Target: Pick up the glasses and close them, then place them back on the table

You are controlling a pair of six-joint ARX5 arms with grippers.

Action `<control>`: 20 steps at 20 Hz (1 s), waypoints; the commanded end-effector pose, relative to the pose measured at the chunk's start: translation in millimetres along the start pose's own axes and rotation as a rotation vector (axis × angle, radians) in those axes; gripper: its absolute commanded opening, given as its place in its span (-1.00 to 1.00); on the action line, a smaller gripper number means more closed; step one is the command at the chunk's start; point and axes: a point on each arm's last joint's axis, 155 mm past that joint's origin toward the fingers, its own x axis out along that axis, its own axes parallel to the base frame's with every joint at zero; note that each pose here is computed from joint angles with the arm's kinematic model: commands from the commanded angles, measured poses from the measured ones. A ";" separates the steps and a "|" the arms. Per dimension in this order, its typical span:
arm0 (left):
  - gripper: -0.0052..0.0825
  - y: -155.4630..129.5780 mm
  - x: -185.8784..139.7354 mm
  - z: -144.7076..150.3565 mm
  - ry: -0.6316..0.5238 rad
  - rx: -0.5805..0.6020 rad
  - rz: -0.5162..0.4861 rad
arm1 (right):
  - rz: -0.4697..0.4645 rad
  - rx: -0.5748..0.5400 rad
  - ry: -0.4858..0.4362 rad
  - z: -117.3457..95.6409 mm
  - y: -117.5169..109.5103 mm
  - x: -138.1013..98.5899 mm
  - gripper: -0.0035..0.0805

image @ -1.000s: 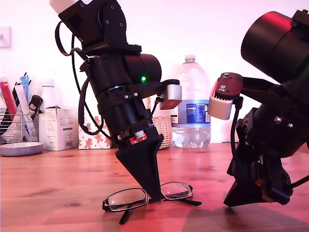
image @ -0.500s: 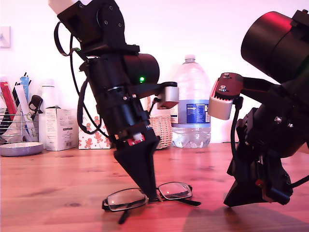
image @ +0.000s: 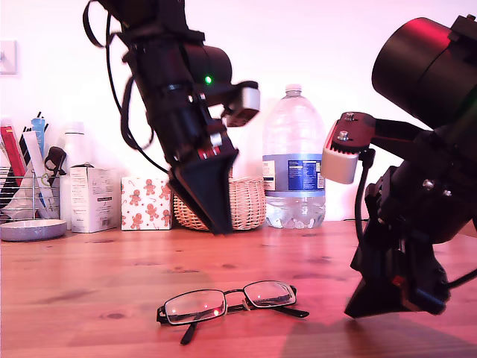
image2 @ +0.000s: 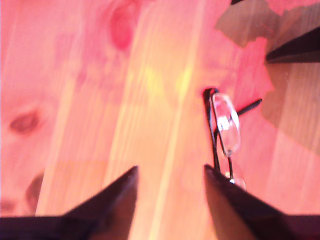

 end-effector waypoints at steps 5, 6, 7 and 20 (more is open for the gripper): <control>-0.93 21.0 -40.1 11.3 -0.089 -0.097 0.071 | -0.015 0.101 -0.020 4.0 -2.3 2.6 -0.45; -0.93 25.3 -49.7 14.2 -0.116 -0.113 0.090 | -0.018 0.104 -0.019 3.9 -3.0 2.6 -0.75; -0.93 29.0 -60.4 17.0 -0.143 -0.126 0.113 | -0.019 0.109 -0.021 4.9 -3.8 2.5 -0.96; -0.93 61.2 -173.4 33.8 -0.436 -0.208 0.367 | -0.048 0.773 -0.052 -0.9 -44.8 -5.4 -0.93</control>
